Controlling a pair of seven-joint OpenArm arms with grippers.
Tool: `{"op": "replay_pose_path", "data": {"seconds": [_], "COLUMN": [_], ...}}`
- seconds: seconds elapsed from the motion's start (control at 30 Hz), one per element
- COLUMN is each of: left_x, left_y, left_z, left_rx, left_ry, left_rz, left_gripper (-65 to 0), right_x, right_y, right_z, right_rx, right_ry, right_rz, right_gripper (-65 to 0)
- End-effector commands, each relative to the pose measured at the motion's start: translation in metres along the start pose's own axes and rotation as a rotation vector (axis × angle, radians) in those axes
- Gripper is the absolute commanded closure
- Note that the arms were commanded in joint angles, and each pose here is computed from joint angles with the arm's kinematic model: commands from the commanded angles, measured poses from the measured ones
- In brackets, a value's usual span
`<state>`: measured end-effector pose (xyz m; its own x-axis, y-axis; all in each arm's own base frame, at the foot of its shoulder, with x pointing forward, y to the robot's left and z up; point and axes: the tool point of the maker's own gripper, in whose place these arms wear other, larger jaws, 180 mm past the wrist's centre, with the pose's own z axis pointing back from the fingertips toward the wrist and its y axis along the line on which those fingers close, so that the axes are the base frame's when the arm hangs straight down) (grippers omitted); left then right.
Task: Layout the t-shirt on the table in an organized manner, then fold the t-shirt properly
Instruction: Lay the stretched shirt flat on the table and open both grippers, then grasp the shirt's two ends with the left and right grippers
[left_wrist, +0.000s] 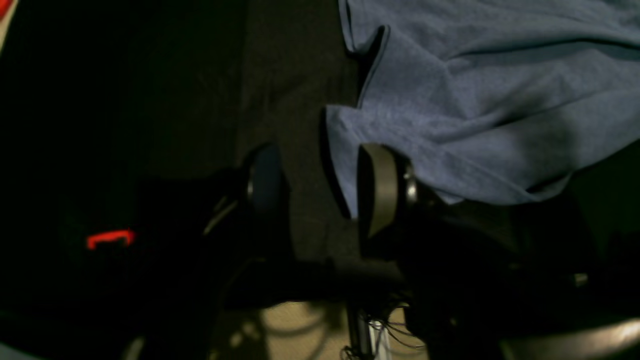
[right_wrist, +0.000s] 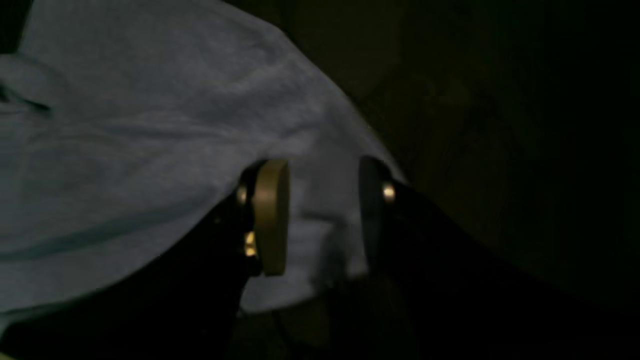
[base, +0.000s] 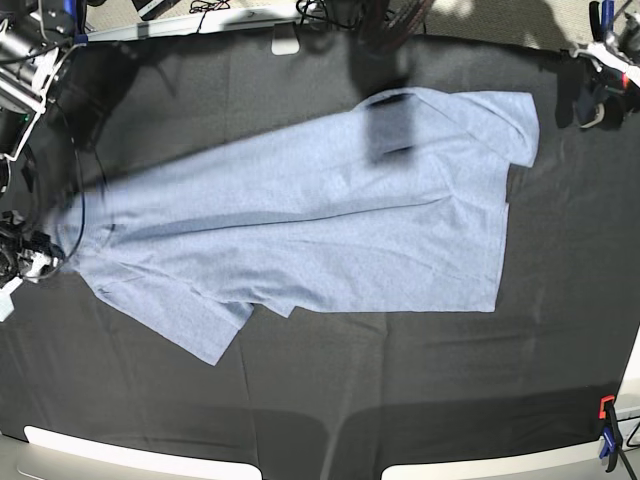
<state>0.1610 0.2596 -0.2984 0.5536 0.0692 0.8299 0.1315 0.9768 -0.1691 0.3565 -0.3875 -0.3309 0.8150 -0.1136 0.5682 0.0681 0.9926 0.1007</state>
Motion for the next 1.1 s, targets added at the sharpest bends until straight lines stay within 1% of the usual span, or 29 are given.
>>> {"op": "replay_pose_path", "data": {"seconds": [0.0,0.1,0.2,0.3,0.43,0.57,0.67,0.77,0.83,0.93,1.07], "left_x": [0.018,0.036,0.055,0.063,0.065,0.071,0.075,0.08,0.08,0.074,0.065], "left_y": [0.0,0.0,-0.006,-0.018,-0.021,-0.023,-0.024,-0.018,-0.009,0.009,0.007], "left_z": [0.002,-0.007,-0.024,-0.053,-0.106,-0.16,-0.199,-0.232,-0.249,-0.272,-0.292], "left_rx": [-0.005,-0.013,-0.049,-0.117,-0.156,-0.192,-0.213,-0.205,-0.176,-0.104,-0.116], "left_ry": [-0.063,-0.125,-0.188,-0.217,-0.199,-0.182,-0.14,-0.11,-0.082,-0.019,0.038], "left_rz": [-0.02,-0.033,-0.031,-0.001,0.06,0.09,0.112,0.128,0.151,0.185,0.199], "left_gripper": [-23.7,-23.7,-23.7,-23.7,-23.7,-23.7,-23.7,-23.7,-23.7,-23.7,-23.7], "right_x": [0.024,0.035,0.055,0.073,0.088,0.086,0.077,0.068,0.065,0.062,0.062], "right_y": [-0.007,0.005,0.027,0.043,0.066,0.093,0.111,0.125,0.132,0.138,0.14], "right_z": [0.014,0.016,0.021,0.022,0.018,0.005,-0.007,-0.017,-0.02,-0.022,-0.023], "right_rx": [-0.012,0.052,0.158,0.204,0.251,0.295,0.305,0.309,0.315,0.325,0.327], "right_ry": [-0.069,-0.12,-0.205,-0.263,-0.305,-0.278,-0.217,-0.165,-0.146,-0.133,-0.129], "right_rz": [0.016,-0.001,0.067,0.074,0.066,0.1,0.164,0.226,0.251,0.27,0.277], "right_gripper": [-22.7,-22.7,-22.7,-22.7,-22.7,-22.7,-22.7,-22.7,-22.7,-22.7,-22.7]}}
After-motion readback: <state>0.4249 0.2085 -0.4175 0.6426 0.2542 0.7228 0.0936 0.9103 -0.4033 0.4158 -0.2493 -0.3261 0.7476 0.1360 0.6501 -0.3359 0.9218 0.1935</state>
